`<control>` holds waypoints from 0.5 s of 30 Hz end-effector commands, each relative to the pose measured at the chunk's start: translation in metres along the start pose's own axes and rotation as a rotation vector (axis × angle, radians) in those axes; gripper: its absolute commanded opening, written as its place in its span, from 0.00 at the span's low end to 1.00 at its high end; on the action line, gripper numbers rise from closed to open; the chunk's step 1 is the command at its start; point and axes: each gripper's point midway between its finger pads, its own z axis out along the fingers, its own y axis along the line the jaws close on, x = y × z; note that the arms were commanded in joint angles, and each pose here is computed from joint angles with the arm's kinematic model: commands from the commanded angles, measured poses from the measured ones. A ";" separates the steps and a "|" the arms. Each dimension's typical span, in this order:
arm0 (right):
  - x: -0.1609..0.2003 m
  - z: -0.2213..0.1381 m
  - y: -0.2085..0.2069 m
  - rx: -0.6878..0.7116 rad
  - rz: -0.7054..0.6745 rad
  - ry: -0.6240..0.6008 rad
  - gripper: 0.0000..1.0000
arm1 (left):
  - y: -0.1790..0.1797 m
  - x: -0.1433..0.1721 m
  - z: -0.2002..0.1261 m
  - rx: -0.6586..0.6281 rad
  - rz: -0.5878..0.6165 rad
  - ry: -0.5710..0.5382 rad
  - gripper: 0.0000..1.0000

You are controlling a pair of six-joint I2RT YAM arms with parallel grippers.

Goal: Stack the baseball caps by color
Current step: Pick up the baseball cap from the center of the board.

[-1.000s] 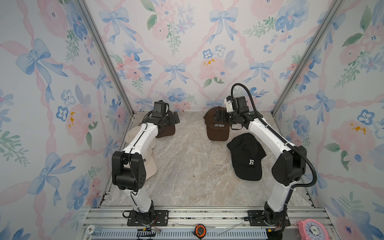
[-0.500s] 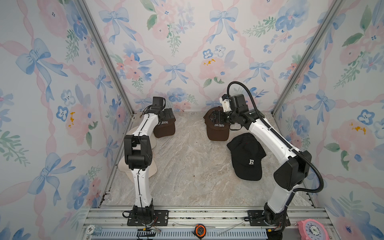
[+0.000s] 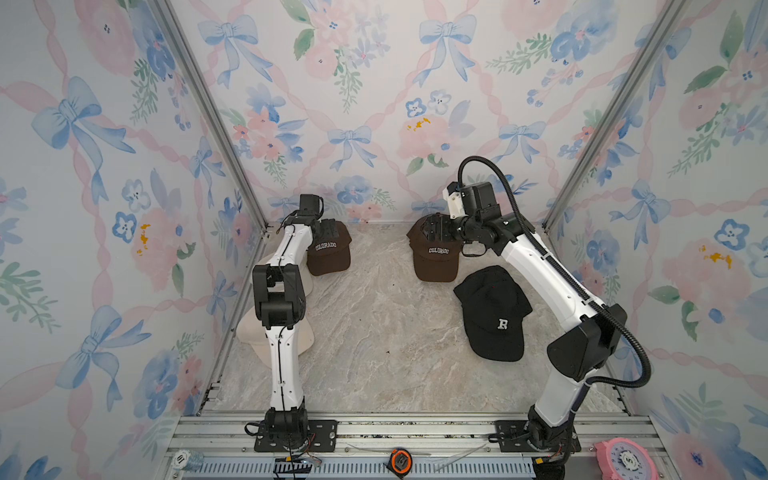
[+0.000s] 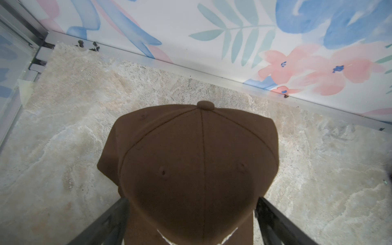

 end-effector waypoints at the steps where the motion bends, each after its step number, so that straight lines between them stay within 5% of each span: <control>1: 0.003 0.000 -0.002 0.030 -0.003 0.018 0.96 | 0.002 0.013 0.015 0.011 0.021 0.047 0.93; 8: 0.007 0.000 -0.001 0.050 -0.003 0.022 0.96 | 0.000 0.017 0.024 0.031 0.023 0.061 0.84; 15: 0.011 -0.006 -0.002 0.073 -0.006 0.018 0.96 | -0.005 0.022 0.031 0.058 0.021 0.075 0.59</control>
